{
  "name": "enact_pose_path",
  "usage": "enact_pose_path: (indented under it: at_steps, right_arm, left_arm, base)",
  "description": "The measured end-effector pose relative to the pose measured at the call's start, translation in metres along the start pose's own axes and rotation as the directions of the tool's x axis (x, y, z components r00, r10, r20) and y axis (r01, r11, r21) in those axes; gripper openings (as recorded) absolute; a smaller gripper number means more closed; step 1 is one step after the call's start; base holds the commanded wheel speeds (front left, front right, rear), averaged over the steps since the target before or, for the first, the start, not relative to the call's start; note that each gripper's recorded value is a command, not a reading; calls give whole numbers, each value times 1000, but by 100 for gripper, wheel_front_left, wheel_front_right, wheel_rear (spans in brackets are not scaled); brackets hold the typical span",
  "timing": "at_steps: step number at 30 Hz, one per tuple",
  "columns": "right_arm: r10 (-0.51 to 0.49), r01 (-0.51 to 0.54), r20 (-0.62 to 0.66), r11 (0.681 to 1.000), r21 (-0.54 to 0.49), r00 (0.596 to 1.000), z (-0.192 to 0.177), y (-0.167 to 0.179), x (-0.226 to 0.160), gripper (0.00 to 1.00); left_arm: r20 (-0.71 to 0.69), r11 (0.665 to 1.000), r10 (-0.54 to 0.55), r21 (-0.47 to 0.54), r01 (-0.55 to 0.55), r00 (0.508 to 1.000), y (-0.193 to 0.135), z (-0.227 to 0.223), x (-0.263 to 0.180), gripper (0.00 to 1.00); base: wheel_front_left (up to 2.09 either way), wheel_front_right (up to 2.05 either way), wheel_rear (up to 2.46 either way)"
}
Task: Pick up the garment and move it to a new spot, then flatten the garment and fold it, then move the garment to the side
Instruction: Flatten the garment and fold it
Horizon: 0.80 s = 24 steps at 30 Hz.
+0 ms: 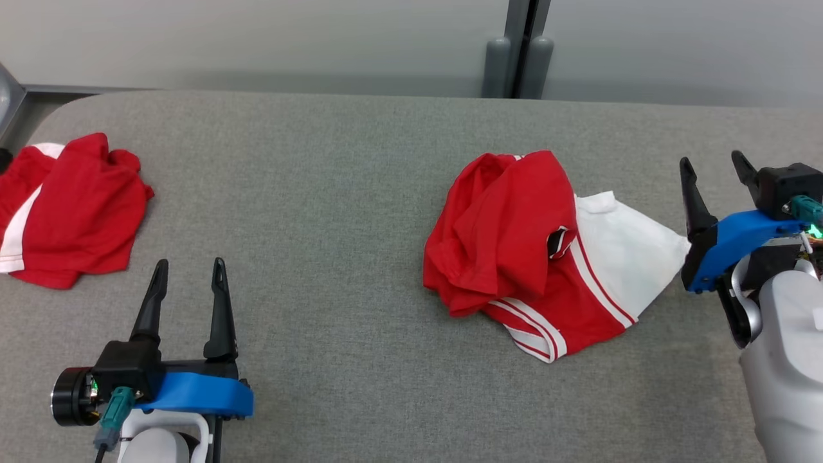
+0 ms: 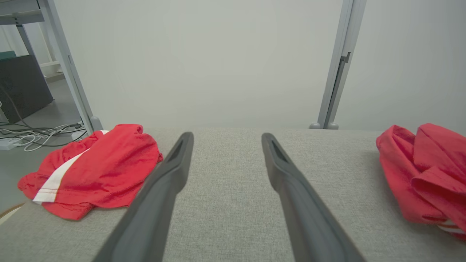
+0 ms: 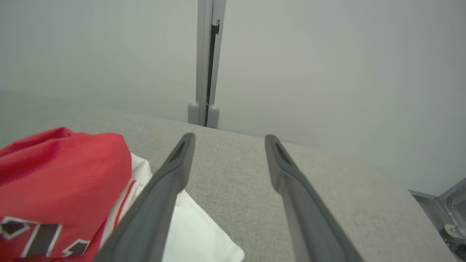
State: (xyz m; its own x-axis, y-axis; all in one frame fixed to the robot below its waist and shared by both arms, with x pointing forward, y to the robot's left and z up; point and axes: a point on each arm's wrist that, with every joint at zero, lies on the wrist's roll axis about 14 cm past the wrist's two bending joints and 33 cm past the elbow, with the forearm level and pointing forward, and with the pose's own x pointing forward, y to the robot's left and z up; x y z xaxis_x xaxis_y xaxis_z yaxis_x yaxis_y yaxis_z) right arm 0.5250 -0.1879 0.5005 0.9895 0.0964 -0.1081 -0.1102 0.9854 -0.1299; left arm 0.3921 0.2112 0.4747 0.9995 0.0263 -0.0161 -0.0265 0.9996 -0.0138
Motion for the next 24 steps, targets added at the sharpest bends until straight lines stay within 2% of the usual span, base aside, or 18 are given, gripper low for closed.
enact_pose_path:
  at_steps: [3, 9, 15, 18, 19, 20, 21, 24]
  right_arm:
    - [-2, 2, -138, 1000, 2, 990, -39, -3, 5, 100]
    - [-3, 14, -349, 999, 30, 937, -106, -4, -3, 100]
    - [12, 18, -434, 998, 65, 901, -139, 4, -18, 100]
    - [28, 17, -438, 995, 98, 899, -144, 14, -21, 100]
    - [32, 16, -435, 994, 106, 900, -145, 17, -21, 70]
    - [39, 7, -430, 994, 105, 902, -144, 19, -21, 25]
    - [45, 2, -418, 994, 110, 907, -142, 22, -19, 0]
    - [66, -18, -367, 991, 132, 928, -133, 34, -16, 0]
  left_arm:
    - [-13, 1000, 4, 5, -4, 1000, 1, -5, 4, 100]
    - [-35, 1000, 12, 7, -12, 999, 4, -13, 10, 100]
    - [-30, 1000, 11, 5, -11, 999, 2, -13, 15, 100]
    - [-29, 1000, 9, 2, -9, 1000, 1, -13, 16, 100]
    - [-29, 1000, 9, 0, -9, 1000, 0, -13, 16, 100]
    - [-30, 1000, 9, -1, -9, 1000, 0, -13, 17, 100]
    - [-29, 1000, 9, -2, -9, 1000, 0, -13, 17, 100]
    - [-25, 1000, 9, -4, -10, 1000, 0, -12, 17, 100]
  base:
    - [0, 0, 0]
    - [0, 0, 0]
    - [0, 0, 0]
    - [0, 0, 0]
    - [0, 0, 0]
    - [0, 0, 0]
    - [0, 0, 0]
    - [0, 0, 0]
